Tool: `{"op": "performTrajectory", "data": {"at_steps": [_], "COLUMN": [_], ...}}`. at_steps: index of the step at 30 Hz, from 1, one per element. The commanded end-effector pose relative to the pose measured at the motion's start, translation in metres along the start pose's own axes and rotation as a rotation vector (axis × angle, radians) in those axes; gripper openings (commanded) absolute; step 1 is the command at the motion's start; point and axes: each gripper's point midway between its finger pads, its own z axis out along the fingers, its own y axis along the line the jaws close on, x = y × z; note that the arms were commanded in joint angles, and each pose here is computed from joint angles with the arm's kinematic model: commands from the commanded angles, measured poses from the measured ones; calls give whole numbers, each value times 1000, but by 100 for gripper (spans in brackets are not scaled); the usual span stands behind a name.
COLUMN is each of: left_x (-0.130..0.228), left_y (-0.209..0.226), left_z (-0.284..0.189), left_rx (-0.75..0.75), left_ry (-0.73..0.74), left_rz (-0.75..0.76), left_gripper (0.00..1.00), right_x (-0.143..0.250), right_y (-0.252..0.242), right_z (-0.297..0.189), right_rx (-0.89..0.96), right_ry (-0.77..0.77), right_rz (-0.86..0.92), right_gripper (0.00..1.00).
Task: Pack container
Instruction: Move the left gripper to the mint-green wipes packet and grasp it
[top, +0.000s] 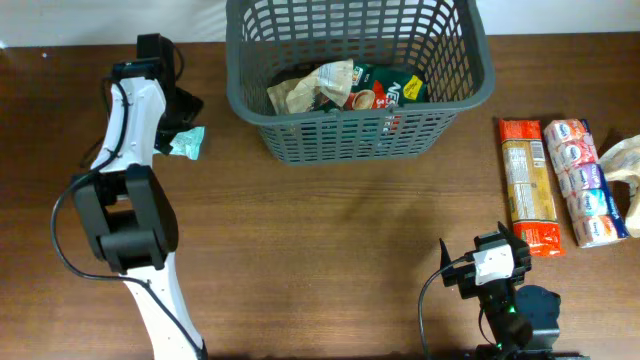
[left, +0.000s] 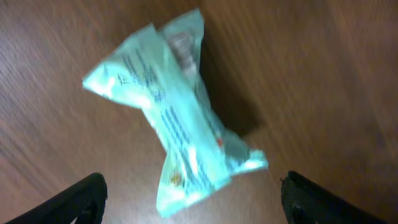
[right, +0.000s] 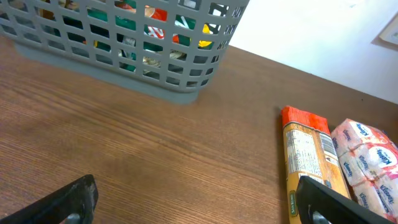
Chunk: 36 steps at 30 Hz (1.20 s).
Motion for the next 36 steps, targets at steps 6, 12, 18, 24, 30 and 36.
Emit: {"op": "performTrajectory", "data": {"at_steps": [6, 12, 18, 24, 30, 36], "left_x": [-18, 0, -6, 2, 8, 17], "left_y": [2, 11, 17, 36, 37, 42], "left_z": [18, 46, 55, 80, 87, 83], "left_rx": [-30, -80, -96, -162, -168, -184], "left_ry": [-81, -8, -14, 41, 69, 115], "left_rz": [-58, -97, -123, -131, -105, -33], "left_gripper": [84, 85, 85, 79, 50, 2], "right_x": [3, 3, 3, 3, 3, 3], "right_y": [-1, -1, -1, -1, -1, -1], "right_z": [0, 0, 0, 0, 0, 0], "right_rx": [7, 7, 7, 7, 7, 7], "right_ry": [4, 4, 4, 4, 4, 4], "right_rz": [1, 1, 1, 1, 1, 1], "right_gripper": [99, 99, 99, 99, 99, 99]}}
